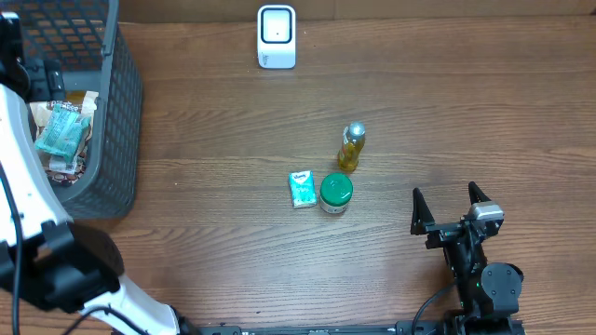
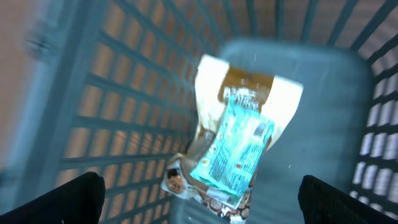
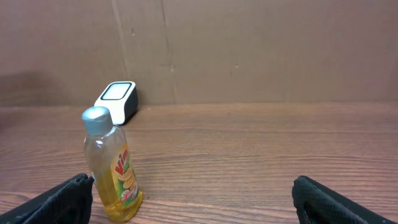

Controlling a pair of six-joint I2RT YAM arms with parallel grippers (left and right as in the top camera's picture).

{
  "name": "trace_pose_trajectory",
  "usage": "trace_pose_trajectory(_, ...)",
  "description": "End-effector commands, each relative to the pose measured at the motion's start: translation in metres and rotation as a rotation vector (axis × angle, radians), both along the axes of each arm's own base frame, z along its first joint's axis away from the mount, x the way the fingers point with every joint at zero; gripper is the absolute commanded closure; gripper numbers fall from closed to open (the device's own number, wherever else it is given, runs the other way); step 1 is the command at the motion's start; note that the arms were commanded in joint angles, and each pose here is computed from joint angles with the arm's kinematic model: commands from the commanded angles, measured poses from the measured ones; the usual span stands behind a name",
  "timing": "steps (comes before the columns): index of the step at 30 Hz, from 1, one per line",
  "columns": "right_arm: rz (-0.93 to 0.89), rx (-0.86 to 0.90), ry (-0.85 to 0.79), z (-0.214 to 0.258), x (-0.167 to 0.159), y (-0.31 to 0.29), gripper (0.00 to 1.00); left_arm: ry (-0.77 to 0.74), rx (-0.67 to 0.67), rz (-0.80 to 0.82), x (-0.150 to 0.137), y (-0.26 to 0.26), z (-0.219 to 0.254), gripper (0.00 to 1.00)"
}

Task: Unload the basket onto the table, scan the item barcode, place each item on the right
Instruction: 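Swing the left arm back over the grey basket, then lower the left gripper and grasp the Pantree wipes pack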

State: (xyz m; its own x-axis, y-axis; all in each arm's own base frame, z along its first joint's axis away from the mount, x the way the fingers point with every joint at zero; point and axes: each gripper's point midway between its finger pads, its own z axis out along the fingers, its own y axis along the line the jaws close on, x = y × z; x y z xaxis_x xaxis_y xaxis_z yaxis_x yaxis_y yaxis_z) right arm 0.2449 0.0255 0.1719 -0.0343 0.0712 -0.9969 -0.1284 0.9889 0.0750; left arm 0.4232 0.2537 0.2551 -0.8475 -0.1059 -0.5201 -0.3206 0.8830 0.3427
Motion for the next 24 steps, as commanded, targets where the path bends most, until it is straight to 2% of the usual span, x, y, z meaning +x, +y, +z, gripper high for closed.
trace_pose_trajectory(1,-0.012,-0.004,-0.004,-0.002,0.000,-0.002,0.00,0.100,-0.025,0.010,-0.001,0.014,-0.039,0.00)
trace_pose_trajectory(11,-0.012,-0.004,-0.002,-0.002,0.000,-0.002,0.00,0.255,-0.148,0.025,-0.001,0.029,-0.130,0.00)
trace_pose_trajectory(24,-0.011,-0.012,0.167,-0.041,0.007,-0.002,0.00,0.300,-0.271,-0.045,0.003,0.023,-0.181,0.00)
